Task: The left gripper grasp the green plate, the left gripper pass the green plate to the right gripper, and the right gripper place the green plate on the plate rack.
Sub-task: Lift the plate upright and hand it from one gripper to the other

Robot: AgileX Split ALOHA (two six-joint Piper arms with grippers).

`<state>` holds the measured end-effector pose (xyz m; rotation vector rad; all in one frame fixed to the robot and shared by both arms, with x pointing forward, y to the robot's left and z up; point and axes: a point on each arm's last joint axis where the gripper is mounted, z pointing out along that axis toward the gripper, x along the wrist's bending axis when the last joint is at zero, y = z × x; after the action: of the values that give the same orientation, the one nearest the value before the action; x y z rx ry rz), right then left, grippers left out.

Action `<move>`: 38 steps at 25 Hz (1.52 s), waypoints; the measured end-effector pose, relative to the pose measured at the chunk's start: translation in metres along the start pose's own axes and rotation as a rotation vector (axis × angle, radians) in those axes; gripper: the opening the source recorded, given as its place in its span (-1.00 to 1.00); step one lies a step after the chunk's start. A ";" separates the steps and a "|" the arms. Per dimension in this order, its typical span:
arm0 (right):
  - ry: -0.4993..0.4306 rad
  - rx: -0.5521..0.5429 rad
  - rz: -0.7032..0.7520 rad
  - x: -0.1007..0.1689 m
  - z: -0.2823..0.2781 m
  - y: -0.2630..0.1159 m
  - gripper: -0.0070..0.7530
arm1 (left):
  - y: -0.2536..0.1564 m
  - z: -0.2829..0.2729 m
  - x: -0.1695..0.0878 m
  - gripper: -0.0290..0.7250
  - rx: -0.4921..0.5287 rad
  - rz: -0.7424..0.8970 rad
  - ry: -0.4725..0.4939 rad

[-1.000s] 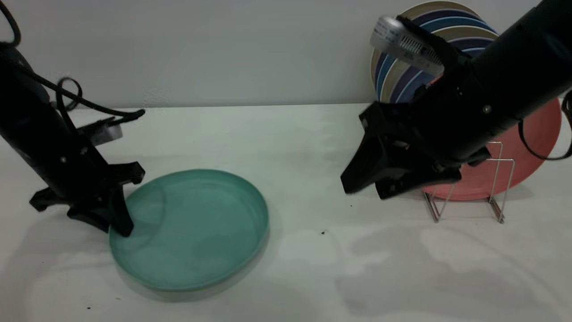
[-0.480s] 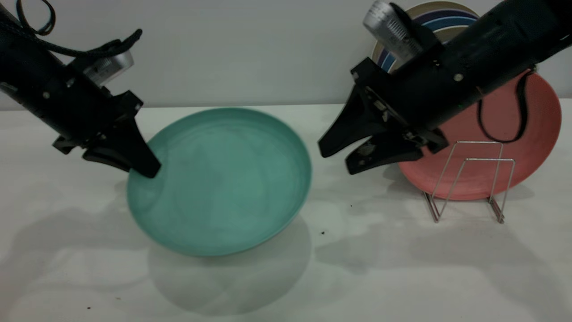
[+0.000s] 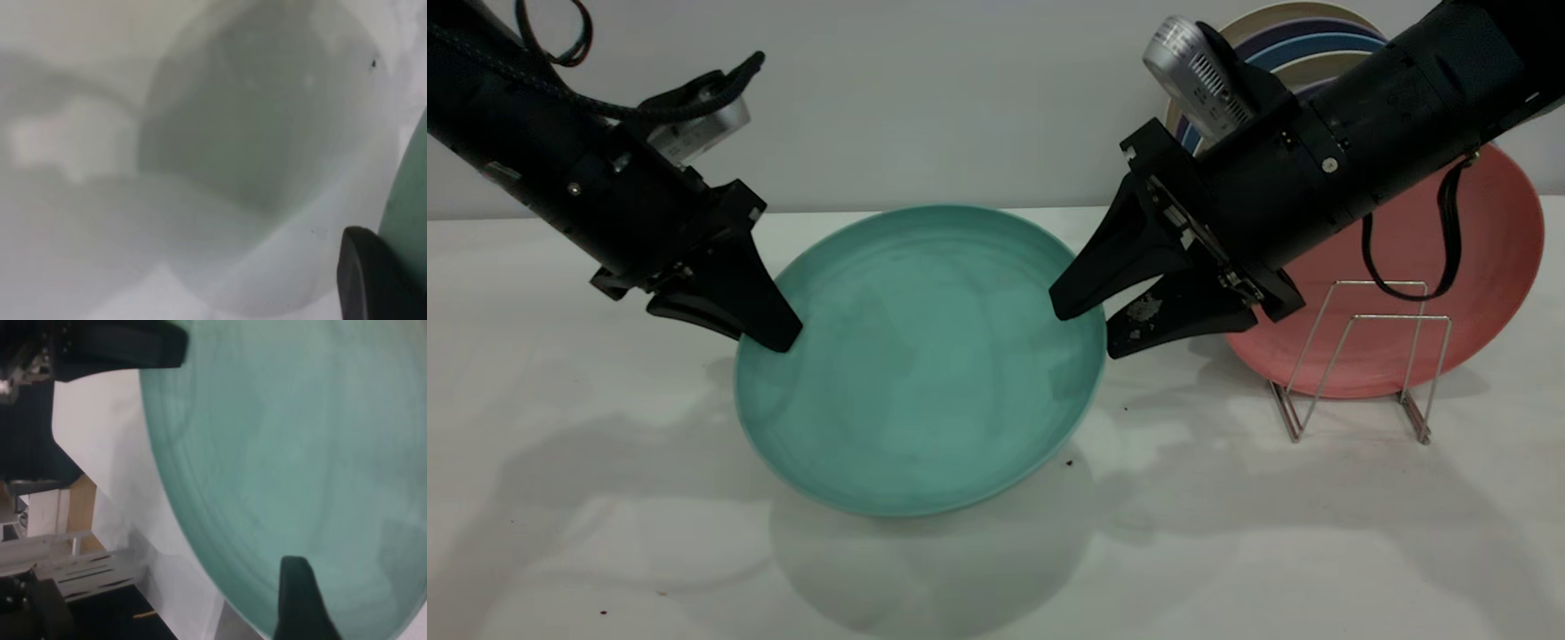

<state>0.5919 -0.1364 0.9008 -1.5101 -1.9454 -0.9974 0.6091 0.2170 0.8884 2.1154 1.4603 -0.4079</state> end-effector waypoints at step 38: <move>-0.049 -0.071 -0.165 -0.012 -0.039 0.011 -0.68 | 0.004 -0.047 -0.050 0.85 -0.041 0.226 -0.086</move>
<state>0.6031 -0.1724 0.9187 -1.4427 -2.1172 -1.1194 0.5922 0.2045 0.9539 2.1722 1.1570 -0.3742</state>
